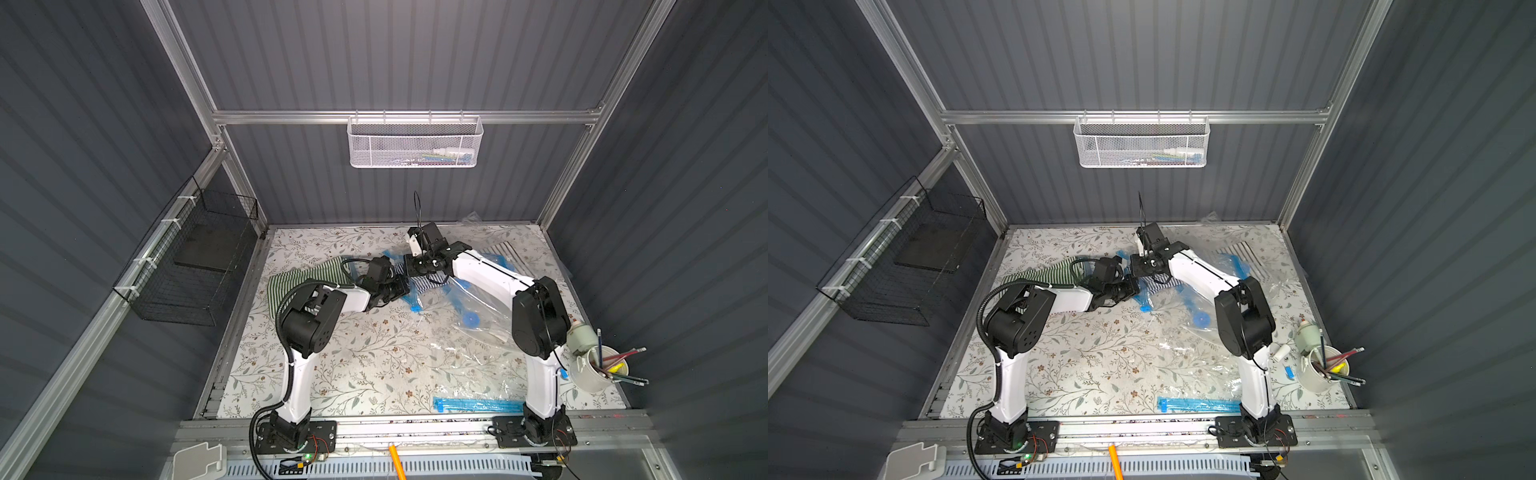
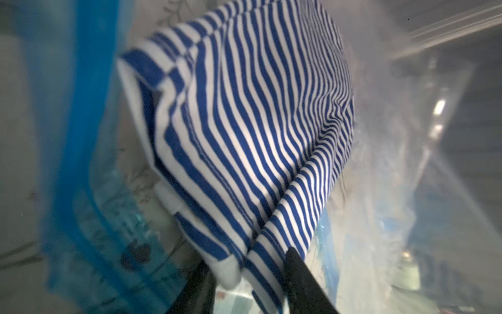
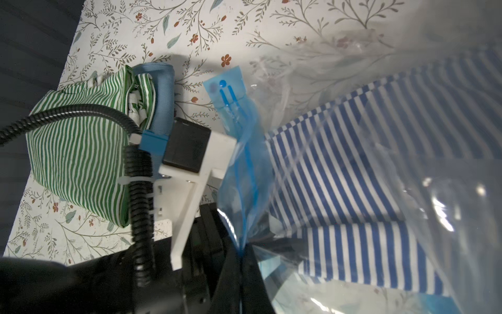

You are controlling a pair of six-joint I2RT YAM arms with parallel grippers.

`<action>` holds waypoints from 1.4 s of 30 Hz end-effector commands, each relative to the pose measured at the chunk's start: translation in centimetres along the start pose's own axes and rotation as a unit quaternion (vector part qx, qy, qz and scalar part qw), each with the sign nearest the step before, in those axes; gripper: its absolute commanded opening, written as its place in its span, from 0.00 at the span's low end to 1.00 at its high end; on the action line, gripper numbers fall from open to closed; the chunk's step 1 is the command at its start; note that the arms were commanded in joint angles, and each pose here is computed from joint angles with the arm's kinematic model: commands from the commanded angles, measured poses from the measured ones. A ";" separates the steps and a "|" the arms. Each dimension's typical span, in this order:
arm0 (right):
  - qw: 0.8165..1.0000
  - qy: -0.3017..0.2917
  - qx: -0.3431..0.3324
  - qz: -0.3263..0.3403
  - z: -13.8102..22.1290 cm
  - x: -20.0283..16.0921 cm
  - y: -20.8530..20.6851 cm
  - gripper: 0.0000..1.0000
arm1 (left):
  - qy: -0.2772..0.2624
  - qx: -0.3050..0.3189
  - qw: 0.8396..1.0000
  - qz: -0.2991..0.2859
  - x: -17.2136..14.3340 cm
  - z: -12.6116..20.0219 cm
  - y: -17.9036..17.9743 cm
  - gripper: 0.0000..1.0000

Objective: Take the tank top out of the vacuum bag
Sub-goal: Take out the tank top from the vacuum bag.

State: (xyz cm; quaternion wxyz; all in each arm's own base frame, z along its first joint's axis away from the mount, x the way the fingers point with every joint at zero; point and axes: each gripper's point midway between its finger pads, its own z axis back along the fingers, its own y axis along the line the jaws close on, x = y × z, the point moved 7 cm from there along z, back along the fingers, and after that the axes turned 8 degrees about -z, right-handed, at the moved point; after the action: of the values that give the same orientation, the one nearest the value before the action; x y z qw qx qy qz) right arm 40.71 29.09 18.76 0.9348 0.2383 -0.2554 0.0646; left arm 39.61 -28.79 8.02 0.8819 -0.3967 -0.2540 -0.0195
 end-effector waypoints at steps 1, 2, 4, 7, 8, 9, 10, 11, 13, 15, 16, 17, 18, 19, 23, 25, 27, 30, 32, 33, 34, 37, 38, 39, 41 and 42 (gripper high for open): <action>1.000 -0.015 0.022 0.001 1.3 0.3 1.1 0.00 | 0.025 0.047 0.998 -0.021 -1.2 -1.0 1.1 0.39; 1.000 -0.012 0.019 0.000 1.2 0.0 0.8 0.00 | 0.026 0.052 0.998 -0.029 -1.2 -1.0 1.1 0.29; 1.000 -0.009 0.014 -0.002 1.1 -0.4 0.5 0.00 | 0.024 0.043 0.998 -0.035 -1.1 -1.1 0.8 0.05; 1.000 -0.020 -0.008 0.001 0.9 -0.7 -0.4 0.00 | 0.016 0.021 0.999 -0.041 -0.6 -0.7 -0.1 0.00; 1.000 -0.022 -0.019 0.002 0.8 -0.9 -0.7 0.00 | 0.014 0.018 0.999 -0.046 -0.3 -0.4 -0.5 0.00; 0.999 -0.019 -0.030 0.003 0.6 -1.2 -1.2 0.00 | 0.013 0.018 0.998 -0.053 0.0 0.0 -1.0 0.00; 0.999 -0.017 -0.039 0.003 0.4 -1.4 -1.5 0.00 | 0.015 0.020 0.998 -0.059 0.2 0.3 -1.3 0.00; 0.999 -0.014 -0.047 0.002 0.3 -1.6 -1.7 0.00 | 0.014 0.022 0.997 -0.068 0.6 0.7 -1.7 0.00; 0.998 -0.013 -0.056 -0.003 0.1 -1.8 -2.1 0.00 | 0.014 0.024 0.997 -0.077 0.9 1.5 -2.4 0.00; 0.998 -0.014 -0.057 -0.009 0.0 -2.0 -2.3 0.00 | 0.010 0.010 0.997 -0.080 1.4 2.3 -3.4 0.00; 0.998 -0.017 -0.059 -0.012 0.0 -2.0 -2.4 0.00 | 0.005 0.005 0.997 -0.082 1.7 2.7 -3.9 0.00; 0.998 -0.019 -0.065 -0.016 0.0 -2.0 -2.6 0.00 | 0.012 -0.012 0.996 -0.083 1.8 3.0 -4.6 0.00; 0.997 -0.021 -0.071 -0.017 -0.1 -2.0 -2.7 0.00 | 0.015 -0.016 0.996 -0.082 1.9 3.3 -4.9 0.00; 0.997 -0.020 -0.078 -0.018 -0.2 -2.1 -2.9 0.00 | 0.017 -0.017 0.996 -0.082 2.0 3.5 -5.2 0.00; 0.995 -0.022 -0.098 -0.020 -0.5 -2.1 -3.4 0.00 | 0.019 -0.007 0.996 -0.087 2.1 4.5 -5.7 0.00; 0.993 -0.029 -0.109 -0.025 -0.5 -1.9 -3.7 0.00 | 0.019 -0.005 0.996 -0.090 2.0 5.0 -5.8 0.00; 0.991 -0.024 -0.127 -0.029 -0.5 -2.1 -4.2 0.00 | 0.017 -0.002 0.996 -0.092 2.1 5.5 -6.0 0.00; 0.990 -0.026 -0.137 -0.030 -0.6 -1.9 -4.5 0.00 | 0.007 0.012 0.995 -0.097 2.1 6.4 -6.0 0.00; 0.989 -0.028 -0.142 -0.034 -0.6 -1.8 -4.7 0.00 | 0.002 0.024 0.995 -0.100 2.1 6.9 -5.9 0.00; 0.988 -0.028 -0.148 -0.037 -0.7 -1.9 -4.9 0.00 | 0.002 0.027 0.994 -0.101 2.1 7.1 -5.8 0.00; 0.987 -0.029 -0.151 -0.039 -0.7 -1.9 -5.0 0.00 | 0.000 0.027 0.995 -0.101 2.2 7.3 -5.9 0.00; 0.985 -0.030 -0.169 -0.036 -0.9 -2.0 -5.5 0.00 | -0.005 0.028 0.995 -0.099 2.5 7.9 -5.8 0.00; 0.984 -0.030 -0.172 -0.034 -1.0 -2.1 -5.5 0.00 | -0.008 0.028 0.995 -0.098 2.7 8.2 -5.8 0.00; 0.983 -0.029 -0.177 -0.034 -1.1 -2.2 -5.7 0.00 | -0.011 0.027 0.995 -0.097 2.9 8.5 -5.9 0.00; 0.982 -0.024 -0.184 -0.033 -1.3 -2.4 -5.9 0.00 | -0.016 0.026 0.995 -0.095 3.2 8.9 -5.9 0.00; 0.981 -0.024 -0.190 -0.034 -1.4 -2.5 -6.2 0.00 | -0.019 0.026 0.995 -0.096 3.4 9.2 -6.0 0.00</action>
State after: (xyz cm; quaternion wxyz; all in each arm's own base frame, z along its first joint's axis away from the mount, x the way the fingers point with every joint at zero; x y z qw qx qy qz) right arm 40.53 25.21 15.47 0.9509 0.1068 -0.2904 -0.0106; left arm 37.40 -26.63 17.26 0.8873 -0.3476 -0.2915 -0.0834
